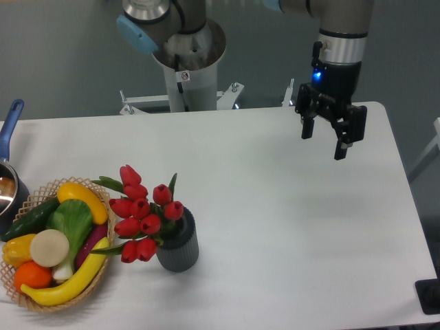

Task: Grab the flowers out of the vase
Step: 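Move the open gripper toward the red tulips in the grey vase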

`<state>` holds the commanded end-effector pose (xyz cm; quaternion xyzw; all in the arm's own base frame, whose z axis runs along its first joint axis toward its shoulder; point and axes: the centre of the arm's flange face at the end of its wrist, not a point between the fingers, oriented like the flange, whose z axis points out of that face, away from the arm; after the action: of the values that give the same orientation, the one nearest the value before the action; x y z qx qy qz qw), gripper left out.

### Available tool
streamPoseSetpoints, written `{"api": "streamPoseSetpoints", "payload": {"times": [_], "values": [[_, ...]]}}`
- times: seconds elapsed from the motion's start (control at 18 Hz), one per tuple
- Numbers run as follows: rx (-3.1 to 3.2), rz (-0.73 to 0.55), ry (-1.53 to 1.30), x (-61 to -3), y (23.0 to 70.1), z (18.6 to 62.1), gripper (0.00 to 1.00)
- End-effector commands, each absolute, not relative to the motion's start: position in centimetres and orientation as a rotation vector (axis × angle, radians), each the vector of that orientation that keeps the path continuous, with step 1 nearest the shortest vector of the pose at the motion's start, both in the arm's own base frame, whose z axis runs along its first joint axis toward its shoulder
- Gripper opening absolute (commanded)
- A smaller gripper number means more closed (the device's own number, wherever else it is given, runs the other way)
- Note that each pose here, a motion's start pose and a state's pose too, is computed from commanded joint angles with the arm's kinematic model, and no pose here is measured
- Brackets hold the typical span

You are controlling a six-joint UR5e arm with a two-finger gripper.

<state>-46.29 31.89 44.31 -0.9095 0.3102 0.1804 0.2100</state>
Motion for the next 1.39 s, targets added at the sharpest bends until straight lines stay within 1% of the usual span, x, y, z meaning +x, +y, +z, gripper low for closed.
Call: {"api": "streamPoseSetpoints", "payload": {"times": [0.33,0.56,0.89,1.39], "values": [[-2.528,0.501,0.860,-46.5,32.0,44.5,1.00],[-2.510,0.477,0.867,-46.1,32.5,43.8,1.00],[-2.489,0.425,0.737,-46.0,32.7,43.7,1.00],[-2.439,0.398,0.733,-45.6,33.2,43.4,1.00]]}}
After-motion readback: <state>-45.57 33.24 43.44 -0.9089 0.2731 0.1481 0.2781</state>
